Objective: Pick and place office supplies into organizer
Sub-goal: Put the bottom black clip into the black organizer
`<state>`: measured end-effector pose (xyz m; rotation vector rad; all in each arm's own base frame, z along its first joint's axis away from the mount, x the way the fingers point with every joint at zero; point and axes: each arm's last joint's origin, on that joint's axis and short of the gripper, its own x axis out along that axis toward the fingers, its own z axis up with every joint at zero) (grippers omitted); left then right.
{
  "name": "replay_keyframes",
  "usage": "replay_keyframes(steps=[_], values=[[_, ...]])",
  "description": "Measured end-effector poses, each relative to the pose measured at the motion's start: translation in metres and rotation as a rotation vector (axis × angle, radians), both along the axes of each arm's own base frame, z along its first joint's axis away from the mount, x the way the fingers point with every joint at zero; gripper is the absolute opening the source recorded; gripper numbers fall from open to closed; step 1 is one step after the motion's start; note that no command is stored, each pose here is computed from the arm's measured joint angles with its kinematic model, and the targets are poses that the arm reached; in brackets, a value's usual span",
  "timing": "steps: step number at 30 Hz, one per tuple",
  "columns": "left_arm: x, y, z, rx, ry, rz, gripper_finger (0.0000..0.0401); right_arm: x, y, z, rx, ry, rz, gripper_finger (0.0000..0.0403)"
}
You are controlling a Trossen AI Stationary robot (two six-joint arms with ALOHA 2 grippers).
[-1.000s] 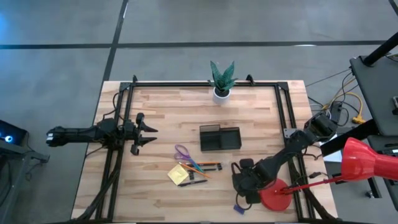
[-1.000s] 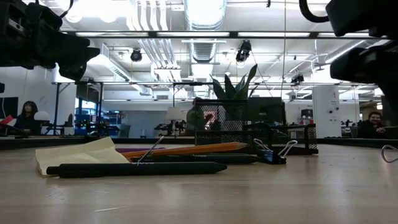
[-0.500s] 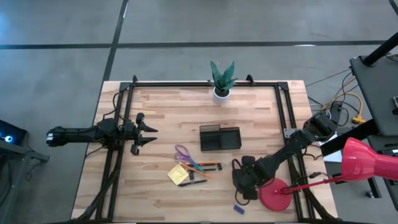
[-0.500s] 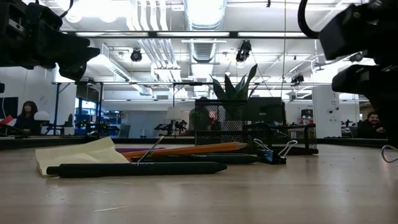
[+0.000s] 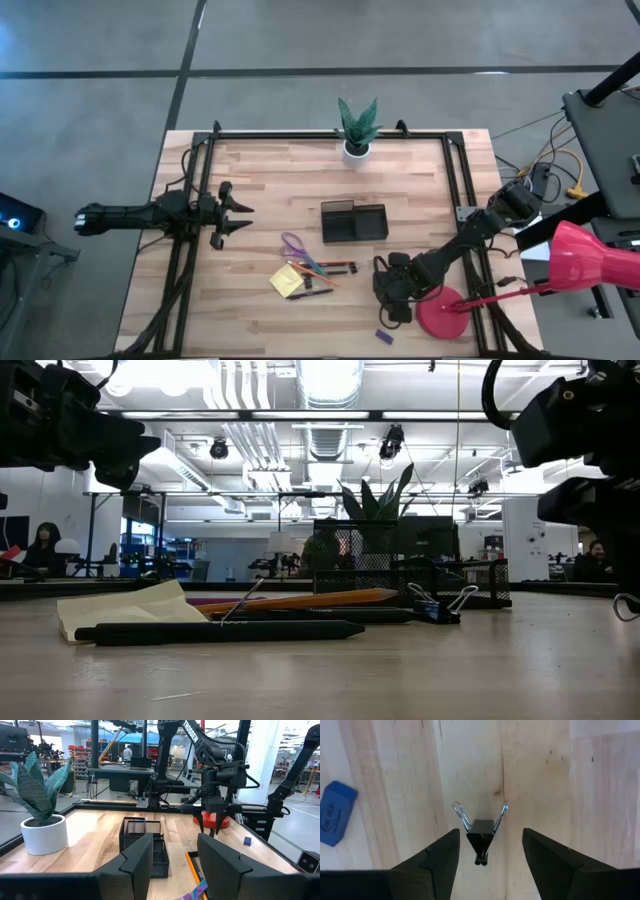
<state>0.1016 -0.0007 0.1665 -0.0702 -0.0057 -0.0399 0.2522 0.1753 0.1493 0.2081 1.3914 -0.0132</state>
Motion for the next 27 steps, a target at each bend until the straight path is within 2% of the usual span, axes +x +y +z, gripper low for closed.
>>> replay_keyframes(steps=[8, 27], values=[[0.0001, 0.0000, -0.0001, 0.000, 0.002, 0.000, 0.0141, -0.0004, -0.0008, -0.0011, -0.015, -0.007, 0.000, 0.0200], [0.0001, 0.0000, -0.0001, 0.000, 0.002, 0.000, 0.0141, -0.0035, -0.0025, -0.0053, -0.025, 0.004, -0.002, 0.0083]])
